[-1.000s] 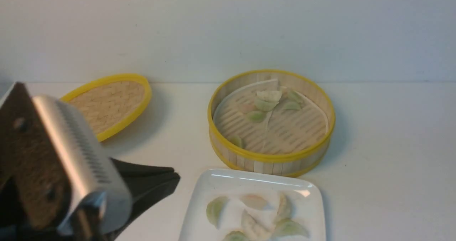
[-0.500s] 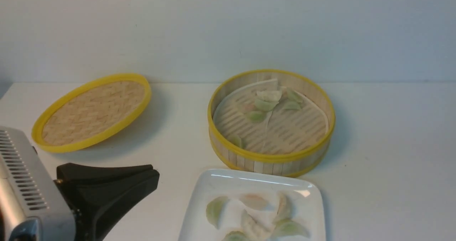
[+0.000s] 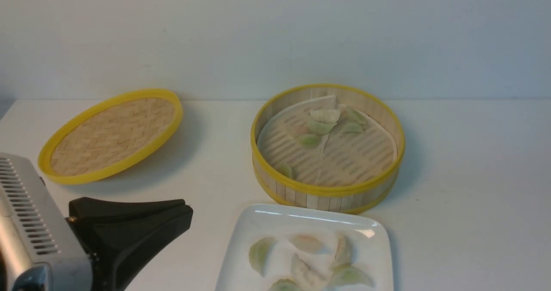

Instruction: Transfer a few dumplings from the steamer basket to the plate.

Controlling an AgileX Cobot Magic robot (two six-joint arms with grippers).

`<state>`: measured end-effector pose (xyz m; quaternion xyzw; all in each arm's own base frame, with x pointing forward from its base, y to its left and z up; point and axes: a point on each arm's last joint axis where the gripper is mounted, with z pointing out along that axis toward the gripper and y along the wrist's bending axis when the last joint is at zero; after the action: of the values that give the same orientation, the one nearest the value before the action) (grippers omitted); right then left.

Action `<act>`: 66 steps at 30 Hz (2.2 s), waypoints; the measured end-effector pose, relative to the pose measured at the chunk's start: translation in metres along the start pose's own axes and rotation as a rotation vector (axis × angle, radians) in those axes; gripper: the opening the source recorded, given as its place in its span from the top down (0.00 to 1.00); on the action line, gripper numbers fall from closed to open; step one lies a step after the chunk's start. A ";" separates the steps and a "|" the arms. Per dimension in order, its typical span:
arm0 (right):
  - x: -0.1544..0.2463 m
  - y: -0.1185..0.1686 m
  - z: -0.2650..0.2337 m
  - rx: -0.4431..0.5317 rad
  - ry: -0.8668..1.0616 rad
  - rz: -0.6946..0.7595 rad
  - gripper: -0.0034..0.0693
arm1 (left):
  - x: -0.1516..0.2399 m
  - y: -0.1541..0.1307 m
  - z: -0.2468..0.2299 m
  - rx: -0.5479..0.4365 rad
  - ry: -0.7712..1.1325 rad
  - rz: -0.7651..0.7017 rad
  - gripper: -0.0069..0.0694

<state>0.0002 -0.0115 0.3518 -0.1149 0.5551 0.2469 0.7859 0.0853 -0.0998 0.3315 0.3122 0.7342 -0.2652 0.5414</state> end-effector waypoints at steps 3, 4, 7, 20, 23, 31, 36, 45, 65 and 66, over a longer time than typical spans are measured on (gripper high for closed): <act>0.000 0.000 0.000 0.000 0.000 0.000 0.97 | 0.000 0.000 0.000 0.000 0.000 0.003 0.92; 0.000 0.000 0.000 0.000 0.000 0.000 0.97 | 0.000 0.000 0.000 -0.001 0.000 0.010 0.92; 0.000 0.000 0.000 0.000 0.000 0.000 0.97 | 0.001 0.001 -0.001 -0.005 -0.005 0.043 0.92; 0.000 0.000 0.000 0.000 -0.001 -0.001 0.97 | 0.104 0.038 -0.044 -0.487 -0.128 0.062 0.92; 0.000 0.000 0.000 0.000 -0.001 -0.001 0.97 | 0.132 0.042 -0.049 -0.629 -0.138 0.030 0.92; 0.000 0.000 0.000 0.000 -0.001 -0.001 0.97 | 0.170 0.047 -0.045 -0.729 -0.035 -0.036 0.92; 0.000 0.000 0.000 0.000 -0.001 0.005 0.97 | 0.176 0.046 -0.044 -0.717 0.029 -0.060 0.92; 0.000 0.000 0.000 0.000 -0.001 0.005 0.97 | 0.178 0.045 -0.044 -0.714 0.045 -0.066 0.92; 0.000 0.000 0.000 0.003 0.005 0.005 0.97 | 0.178 0.045 -0.044 -0.713 0.045 -0.066 0.92; 0.000 0.000 0.000 0.003 0.005 0.005 0.97 | 0.178 0.045 -0.044 -0.713 0.045 -0.066 0.92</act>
<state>0.0004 -0.0117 0.3512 -0.1130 0.5578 0.2476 0.7841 0.0523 -0.0071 0.1705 0.0855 0.8019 -0.0025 0.5913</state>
